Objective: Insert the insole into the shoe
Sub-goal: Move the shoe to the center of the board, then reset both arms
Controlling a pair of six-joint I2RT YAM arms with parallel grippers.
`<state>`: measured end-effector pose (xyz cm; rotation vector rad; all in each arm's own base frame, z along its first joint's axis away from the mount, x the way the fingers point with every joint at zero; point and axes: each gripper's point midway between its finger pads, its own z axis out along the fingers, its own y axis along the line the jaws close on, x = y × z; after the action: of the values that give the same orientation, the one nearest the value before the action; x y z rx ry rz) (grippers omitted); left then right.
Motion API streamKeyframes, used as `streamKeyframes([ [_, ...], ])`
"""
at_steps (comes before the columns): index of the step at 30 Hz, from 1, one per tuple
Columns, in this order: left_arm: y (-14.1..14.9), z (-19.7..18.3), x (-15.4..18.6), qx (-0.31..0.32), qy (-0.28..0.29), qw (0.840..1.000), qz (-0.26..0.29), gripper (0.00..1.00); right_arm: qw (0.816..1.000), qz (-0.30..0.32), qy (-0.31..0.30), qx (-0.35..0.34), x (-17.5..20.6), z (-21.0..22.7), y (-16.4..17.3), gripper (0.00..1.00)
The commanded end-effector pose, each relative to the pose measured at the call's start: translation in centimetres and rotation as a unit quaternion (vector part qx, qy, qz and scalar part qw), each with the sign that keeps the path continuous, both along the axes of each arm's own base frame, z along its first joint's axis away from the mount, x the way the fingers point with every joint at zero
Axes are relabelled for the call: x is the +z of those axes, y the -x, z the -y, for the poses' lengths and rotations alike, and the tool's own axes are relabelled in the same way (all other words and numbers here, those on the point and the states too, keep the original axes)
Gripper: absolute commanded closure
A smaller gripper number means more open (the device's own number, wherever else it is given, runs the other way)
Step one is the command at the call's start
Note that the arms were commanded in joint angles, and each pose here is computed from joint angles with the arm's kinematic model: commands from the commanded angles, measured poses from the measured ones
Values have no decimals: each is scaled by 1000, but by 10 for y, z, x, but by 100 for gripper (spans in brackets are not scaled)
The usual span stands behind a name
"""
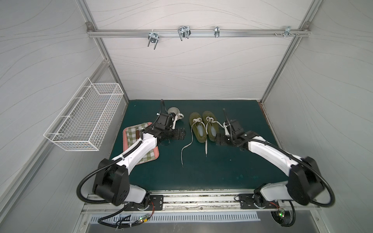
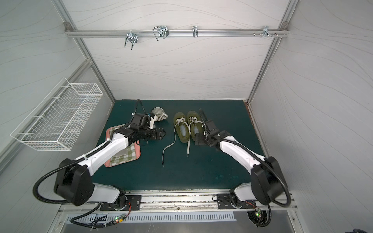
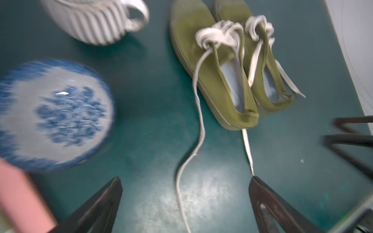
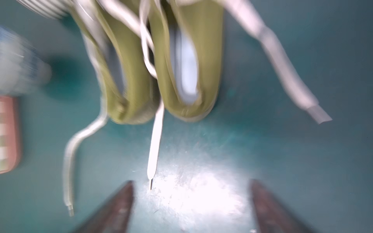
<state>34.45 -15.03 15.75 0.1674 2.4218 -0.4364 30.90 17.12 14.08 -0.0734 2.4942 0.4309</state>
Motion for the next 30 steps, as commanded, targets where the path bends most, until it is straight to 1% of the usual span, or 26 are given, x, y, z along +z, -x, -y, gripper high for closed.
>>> streamKeyframes([
  [1,-25,-35,46,67,-34,985,154,1,997,65,-23,-30,20,37,-15,1],
  [3,-23,-63,52,117,-75,969,203,1,993,97,-21,-62,26,67,-23,1],
  [4,-22,-72,53,128,-97,962,220,1,991,108,-18,-75,26,79,-25,1],
  [6,-19,-89,45,137,-152,947,247,1,985,127,4,-117,22,107,-32,1],
  [8,-17,-104,30,147,-204,936,247,1,980,139,23,-138,17,126,-36,1],
  [9,-16,-108,20,136,-232,933,241,1,979,141,39,-142,12,134,-37,1],
  [10,-15,-114,13,143,-243,930,233,1,977,142,57,-149,9,142,-38,1],
  [12,-14,-134,3,193,-240,926,218,1,968,136,102,-185,1,162,-37,1],
  [13,-13,-138,-2,197,-232,928,214,1,963,134,111,-204,-1,170,-36,1],
  [14,-11,-144,-5,204,-223,929,215,1,959,135,113,-221,-4,179,-35,1],
  [17,-8,-165,-6,254,-190,917,239,1,947,157,98,-263,-6,198,-35,1],
  [18,-7,-172,-10,267,-183,915,240,1,945,162,92,-270,-8,202,-34,1],
  [21,-10,-188,-15,299,-171,906,246,1,937,190,83,-283,-5,212,-40,1],
  [24,-17,-192,-22,306,-168,901,257,1,929,212,95,-289,-4,219,-48,1],
  [28,-32,-195,-34,315,-168,897,262,1,924,234,95,-288,-12,221,-55,1],
  [30,-40,-198,-43,320,-175,896,254,1,923,243,93,-282,-16,220,-56,1],
])
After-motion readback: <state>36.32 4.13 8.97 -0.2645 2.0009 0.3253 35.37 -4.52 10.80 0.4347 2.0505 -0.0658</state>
